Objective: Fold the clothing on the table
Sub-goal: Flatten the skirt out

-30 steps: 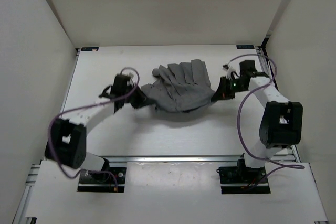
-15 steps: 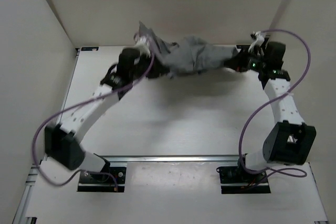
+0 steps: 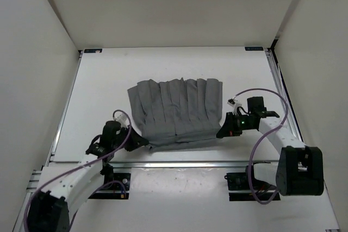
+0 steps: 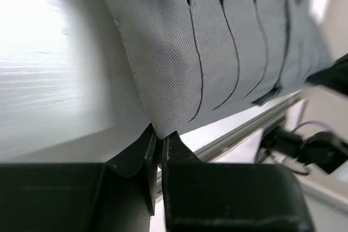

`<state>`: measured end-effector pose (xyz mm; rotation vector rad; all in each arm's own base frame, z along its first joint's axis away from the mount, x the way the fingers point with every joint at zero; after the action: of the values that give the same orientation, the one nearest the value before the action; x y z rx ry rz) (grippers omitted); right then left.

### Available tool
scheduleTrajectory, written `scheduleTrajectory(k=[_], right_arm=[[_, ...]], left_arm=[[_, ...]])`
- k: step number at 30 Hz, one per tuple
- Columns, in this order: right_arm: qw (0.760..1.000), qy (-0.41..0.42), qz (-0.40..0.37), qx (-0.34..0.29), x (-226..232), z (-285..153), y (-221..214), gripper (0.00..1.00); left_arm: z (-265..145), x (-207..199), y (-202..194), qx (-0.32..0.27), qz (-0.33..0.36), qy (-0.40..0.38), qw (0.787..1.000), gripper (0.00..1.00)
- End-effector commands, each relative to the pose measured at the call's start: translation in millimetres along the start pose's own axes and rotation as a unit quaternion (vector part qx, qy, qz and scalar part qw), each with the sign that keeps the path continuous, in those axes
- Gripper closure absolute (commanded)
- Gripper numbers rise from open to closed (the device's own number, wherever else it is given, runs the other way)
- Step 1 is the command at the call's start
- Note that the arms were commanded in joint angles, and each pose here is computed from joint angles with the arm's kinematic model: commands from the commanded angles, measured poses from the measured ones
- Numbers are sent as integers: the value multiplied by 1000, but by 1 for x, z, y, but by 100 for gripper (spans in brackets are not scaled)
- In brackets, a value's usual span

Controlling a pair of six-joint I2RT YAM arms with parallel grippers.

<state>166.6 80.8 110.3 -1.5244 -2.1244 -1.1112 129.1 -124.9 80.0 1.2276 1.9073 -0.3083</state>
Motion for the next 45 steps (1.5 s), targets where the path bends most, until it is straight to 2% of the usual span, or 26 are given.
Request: scheduleTrajectory(k=[1,3,6,8,10,12,13,14,16,17,19,21,22,23,24,25,26,27,28,29,30,31,32,36,40,45], right_arm=[[997,-39,-71,-11,0,-6,11,100],[997,-32,-68,-11,3,-7,16,100],[998,-43,-49,-23,-2,-8,16,100],[998,-40,-22,-52,-7,-10,29,100],[995,-39,47,-83,-23,-17,53,100],[987,-16,82,-137,-33,-31,86,100],[984,11,75,-163,-30,-40,111,100],[981,21,45,-187,-25,-52,135,100],[981,9,3,-195,-16,-59,156,100],[982,-7,-15,-191,-15,-60,159,100],[987,-15,-17,-158,-12,-48,144,100],[993,-23,29,-113,-19,-31,103,100],[993,-27,33,-109,-16,-31,92,100],[994,-36,50,-93,-16,-27,71,100],[994,-40,68,-72,-17,-21,50,100],[994,-47,78,-60,-16,-20,33,98],[994,-49,77,-58,-14,-20,25,89],[992,-75,81,-55,-14,-21,22,79],[992,-83,70,-60,-13,-25,25,51],[992,-85,64,-68,-13,-26,28,31],[993,-75,59,-72,-10,-28,32,22],[993,-74,59,-74,-9,-30,34,8],[992,-77,65,-80,-12,-34,37,4],[986,-123,71,-87,-21,-44,43,4],[973,-218,41,-60,-40,-43,37,8],[980,-199,17,-21,-42,-36,26,11]], left_arm=[[-9,29,-1,-30,-47,43,998,86],[-10,36,-6,-36,-68,32,996,87],[-8,33,-12,-37,-96,-2,995,96],[-7,24,-7,-47,-107,-32,993,100],[-7,14,10,-68,-129,-47,988,100],[-8,-7,40,-68,-107,-41,991,100],[-15,-36,65,-86,-56,-57,993,100],[-7,-35,74,-68,-32,-16,997,100],[2,-75,106,-52,24,13,998,100],[3,-91,112,-52,51,6,997,100],[15,-83,101,-12,45,21,999,100],[21,-65,77,15,18,27,999,96],[21,-52,61,20,6,34,999,95],[22,-37,39,38,-12,48,998,91],[19,-38,35,28,-10,36,999,81],[17,-28,18,38,-24,32,999,75],[16,-15,4,54,-46,35,997,65],[12,-17,0,56,-53,17,997,42],[8,-8,-10,65,-57,19,996,31],[5,-6,-14,62,-55,11,996,4],[2,-1,-16,59,-63,23,996,1],[-3,0,-17,50,-62,21,997,1],[-8,2,-15,35,-65,22,997,1],[-21,7,1,-16,-102,11,995,1],[-17,1,-12,2,-101,8,995,1],[0,-8,-32,30,-117,-13,993,2]])
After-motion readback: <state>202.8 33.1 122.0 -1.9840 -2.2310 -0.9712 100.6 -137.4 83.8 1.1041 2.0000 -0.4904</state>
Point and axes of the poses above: each gripper's point midway between its finger pads, its own z axis out along the fingers, its own x axis along the line the jaws close on, y = z × x, the point moved 7 cm from there along -z, back along the fingers, and after that the axes turned 7 degrees about -z, right-handed, at the moved point
